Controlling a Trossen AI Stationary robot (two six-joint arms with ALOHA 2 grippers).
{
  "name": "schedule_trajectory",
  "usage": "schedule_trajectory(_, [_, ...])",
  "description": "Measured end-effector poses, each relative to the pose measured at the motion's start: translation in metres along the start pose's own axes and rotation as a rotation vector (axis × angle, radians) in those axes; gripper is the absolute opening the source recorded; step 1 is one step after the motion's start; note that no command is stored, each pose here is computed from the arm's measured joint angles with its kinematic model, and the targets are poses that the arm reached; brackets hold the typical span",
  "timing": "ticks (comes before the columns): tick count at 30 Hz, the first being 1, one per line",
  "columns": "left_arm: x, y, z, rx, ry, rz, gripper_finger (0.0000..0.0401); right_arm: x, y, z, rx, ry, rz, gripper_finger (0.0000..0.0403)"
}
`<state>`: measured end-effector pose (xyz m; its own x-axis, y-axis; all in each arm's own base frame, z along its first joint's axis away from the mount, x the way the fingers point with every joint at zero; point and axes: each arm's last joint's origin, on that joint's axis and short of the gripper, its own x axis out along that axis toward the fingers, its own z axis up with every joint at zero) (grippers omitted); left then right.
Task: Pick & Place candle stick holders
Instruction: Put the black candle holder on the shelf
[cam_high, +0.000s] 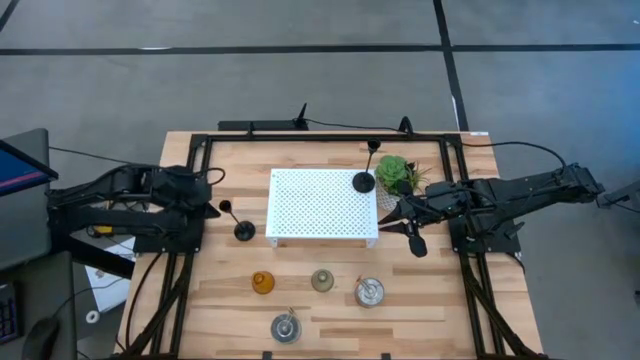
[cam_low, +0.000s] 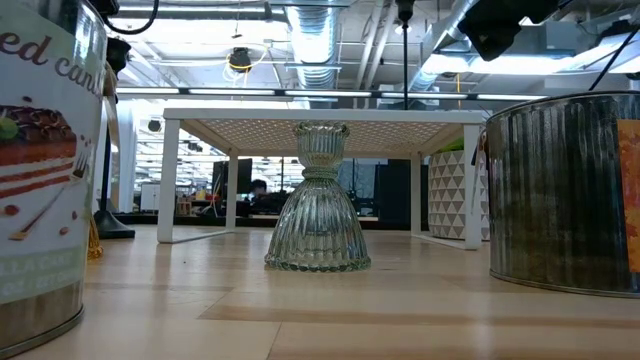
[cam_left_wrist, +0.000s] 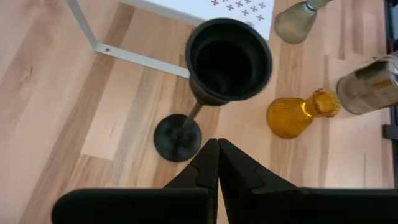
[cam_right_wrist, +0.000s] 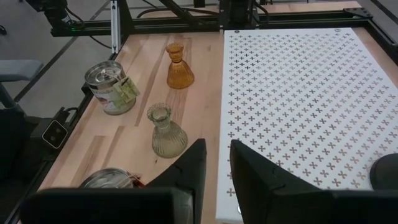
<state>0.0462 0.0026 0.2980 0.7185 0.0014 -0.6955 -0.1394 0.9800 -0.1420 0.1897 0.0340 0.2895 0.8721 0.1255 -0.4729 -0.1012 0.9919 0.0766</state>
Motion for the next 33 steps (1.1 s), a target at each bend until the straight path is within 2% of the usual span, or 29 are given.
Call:
schedule_trajectory(10, [0.002, 0.001, 0.002, 0.0, -0.001, 0.026, 0.0015, 0.0, 0.0, 0.0, 0.0, 0.0, 0.0, 0.0065])
schedule_trajectory(14, [0.006, 0.001, 0.004, 0.007, 0.022, 0.029, 0.0038, 0.0, 0.0, 0.0, 0.0, 0.0, 0.0, 0.0065])
schedule_trajectory(22, [0.033, 0.003, 0.004, 0.014, 0.114, 0.039, 0.0097, 0.0, 0.0, 0.0, 0.0, 0.0, 0.0, 0.0065])
schedule_trajectory(33, [0.05, 0.002, 0.019, 0.012, 0.116, 0.039, 0.0134, 0.0, 0.0, 0.0, 0.0, 0.0, 0.0, 0.0065])
